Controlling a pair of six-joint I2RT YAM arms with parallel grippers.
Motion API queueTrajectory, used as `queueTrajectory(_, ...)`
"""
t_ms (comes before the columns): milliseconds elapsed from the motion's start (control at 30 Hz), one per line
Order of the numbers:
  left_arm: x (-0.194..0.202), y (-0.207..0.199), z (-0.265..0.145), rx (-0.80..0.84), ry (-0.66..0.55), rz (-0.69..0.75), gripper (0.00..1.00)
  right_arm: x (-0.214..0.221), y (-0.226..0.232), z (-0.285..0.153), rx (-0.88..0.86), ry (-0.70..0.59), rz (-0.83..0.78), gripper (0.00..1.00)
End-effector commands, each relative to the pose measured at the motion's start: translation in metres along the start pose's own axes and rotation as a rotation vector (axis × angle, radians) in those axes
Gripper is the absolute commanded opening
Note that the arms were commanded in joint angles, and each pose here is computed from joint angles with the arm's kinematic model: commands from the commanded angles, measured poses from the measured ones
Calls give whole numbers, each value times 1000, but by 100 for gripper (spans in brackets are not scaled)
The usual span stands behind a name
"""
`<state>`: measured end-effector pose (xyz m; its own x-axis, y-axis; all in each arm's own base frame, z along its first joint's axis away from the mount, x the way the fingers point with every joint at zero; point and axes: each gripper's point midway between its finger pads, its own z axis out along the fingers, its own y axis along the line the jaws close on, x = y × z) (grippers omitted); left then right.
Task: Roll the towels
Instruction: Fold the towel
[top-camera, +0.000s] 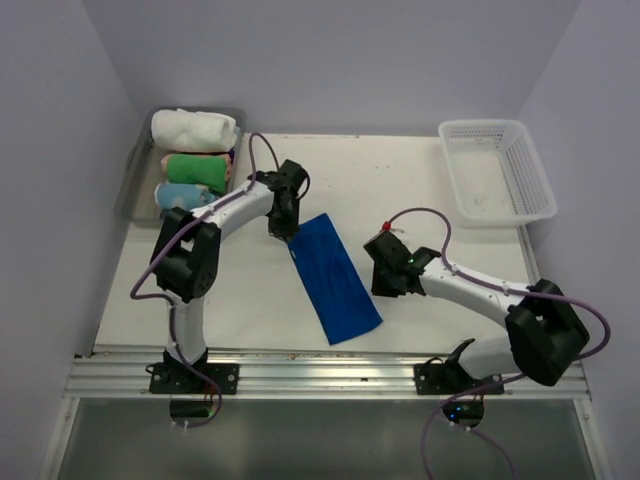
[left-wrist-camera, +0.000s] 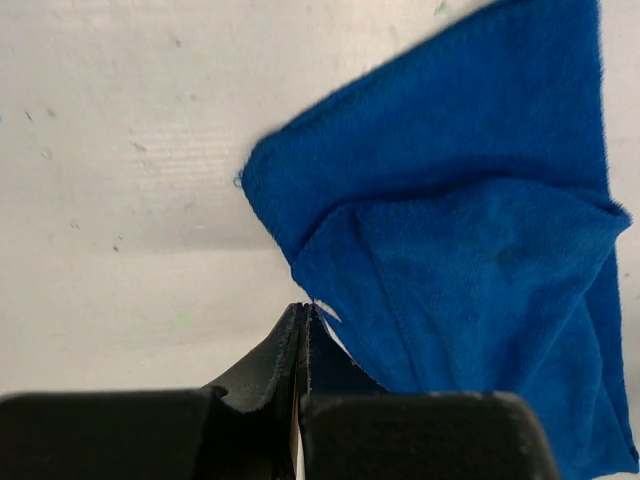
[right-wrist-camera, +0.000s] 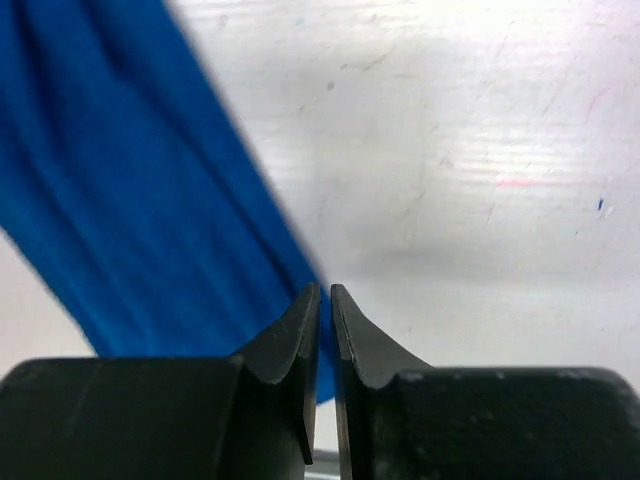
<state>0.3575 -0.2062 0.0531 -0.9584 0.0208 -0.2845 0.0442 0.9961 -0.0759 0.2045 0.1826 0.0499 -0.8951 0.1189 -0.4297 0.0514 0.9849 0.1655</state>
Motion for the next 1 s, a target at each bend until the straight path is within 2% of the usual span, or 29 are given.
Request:
queueTrajectory(0, 12, -11, 10, 82, 16, -42, 0, -5, 4, 18, -34, 38, -24, 13)
queueTrajectory(167, 25, -14, 40, 89, 71, -46, 0, 23, -1, 36, -29, 128, -35, 6)
queueTrajectory(433, -19, -28, 61, 92, 36, -14, 0, 66, 26, 16, -130, 128, -24, 7)
queueTrajectory(567, -44, -30, 37, 78, -18, 0, 0, 66, 23, 5, -96, 100, 0, 5)
queueTrajectory(633, -55, -24, 17, 46, -81, 4, 0, 55, 18, -1, -83, 46, 12, 6)
queueTrajectory(733, -54, -18, -13, 34, -109, 9, 9, 43, 10, -9, -38, 4, -26, 10)
queueTrajectory(900, -14, -7, -61, 102, -156, -13, 27, 35, 20, -20, -60, 0, -88, 18)
queueTrajectory(967, 19, -7, -71, 141, -133, -25, 29, 36, 26, -23, -83, 11, -90, 22)
